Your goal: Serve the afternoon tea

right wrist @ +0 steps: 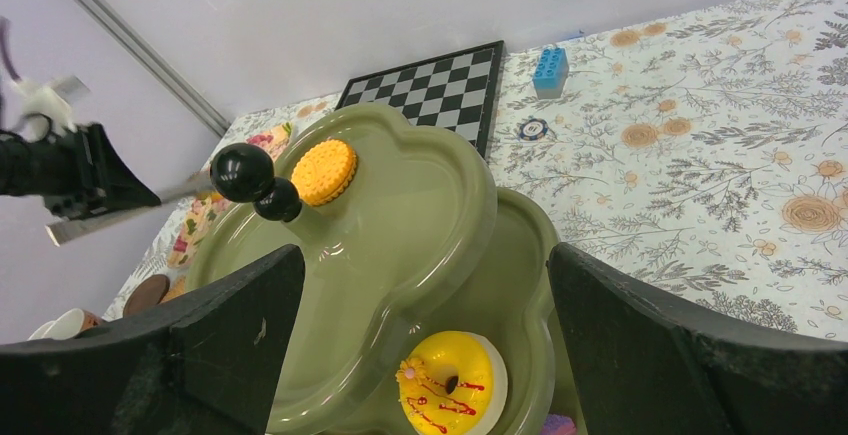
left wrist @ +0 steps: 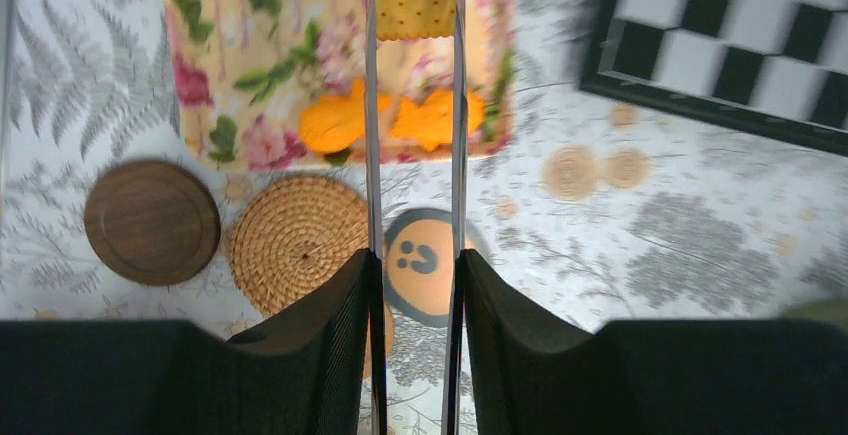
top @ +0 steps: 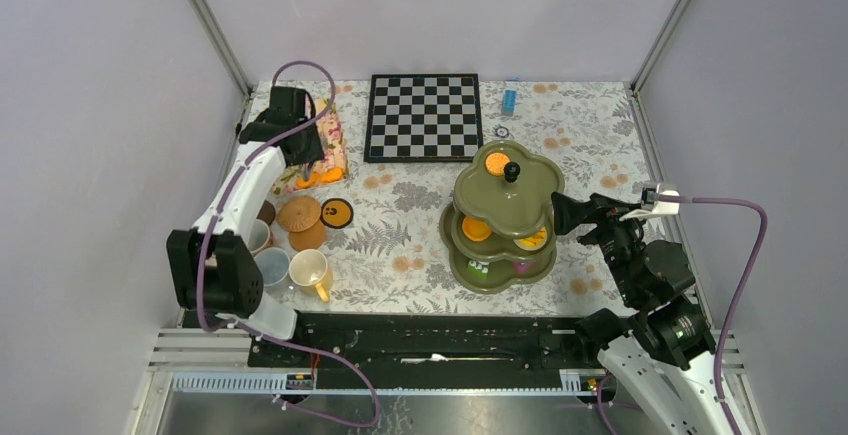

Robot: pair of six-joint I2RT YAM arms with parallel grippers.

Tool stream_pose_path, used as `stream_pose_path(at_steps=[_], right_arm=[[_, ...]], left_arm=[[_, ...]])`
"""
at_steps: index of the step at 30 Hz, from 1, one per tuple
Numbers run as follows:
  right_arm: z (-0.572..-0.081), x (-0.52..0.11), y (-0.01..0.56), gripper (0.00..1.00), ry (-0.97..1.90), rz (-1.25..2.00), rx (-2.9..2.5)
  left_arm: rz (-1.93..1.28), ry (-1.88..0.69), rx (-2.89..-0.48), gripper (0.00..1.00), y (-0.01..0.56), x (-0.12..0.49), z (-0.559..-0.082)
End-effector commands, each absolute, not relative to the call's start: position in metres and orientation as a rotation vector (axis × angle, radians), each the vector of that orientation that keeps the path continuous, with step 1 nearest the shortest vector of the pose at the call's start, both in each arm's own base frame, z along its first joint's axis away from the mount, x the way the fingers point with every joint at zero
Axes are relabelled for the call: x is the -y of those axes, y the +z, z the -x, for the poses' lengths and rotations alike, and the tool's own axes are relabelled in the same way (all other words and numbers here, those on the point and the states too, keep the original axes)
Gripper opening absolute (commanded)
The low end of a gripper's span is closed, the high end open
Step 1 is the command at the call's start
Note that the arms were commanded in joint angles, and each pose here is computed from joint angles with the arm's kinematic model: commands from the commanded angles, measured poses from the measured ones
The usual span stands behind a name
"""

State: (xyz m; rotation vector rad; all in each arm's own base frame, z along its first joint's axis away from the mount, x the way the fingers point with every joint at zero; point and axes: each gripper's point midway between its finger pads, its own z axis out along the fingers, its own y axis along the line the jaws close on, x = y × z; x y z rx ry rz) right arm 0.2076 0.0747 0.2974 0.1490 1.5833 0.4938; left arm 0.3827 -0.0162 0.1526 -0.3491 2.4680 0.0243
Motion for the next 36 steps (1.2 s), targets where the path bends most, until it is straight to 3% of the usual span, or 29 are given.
stream_pose_path(at_steps=[1,5,10,19,26,36], right_arm=[[-0.208,-0.073,0.310,0.98,0.493,-0.157,-1.550],[-0.207,-0.069,0.313,0.98,0.479,-0.166,-1.533],[-0.205,-0.066,0.319,0.98,0.473,-0.165,-1.517],[-0.199,-0.061,0.325,0.98,0.484,-0.192,-1.480],[-0.186,-0.032,0.341,0.98,0.424,-0.284,-1.378],[-0.180,-0.019,0.348,0.98,0.387,-0.312,-1.340]], left_arm=[[0.063,-0.129,-2.153,0.34,0.281,0.072,-0.388],[-0.205,-0.238,-1.974,0.35,0.347,0.142,-0.354],[-0.256,-0.300,-1.900,0.34,0.386,0.160,-0.327],[-0.707,-0.776,-1.550,0.34,0.456,0.255,-0.222],[-0.994,-1.001,-1.526,0.34,0.444,0.307,-0.159],[-1.196,-0.913,-1.733,0.31,0.370,0.349,-0.129]])
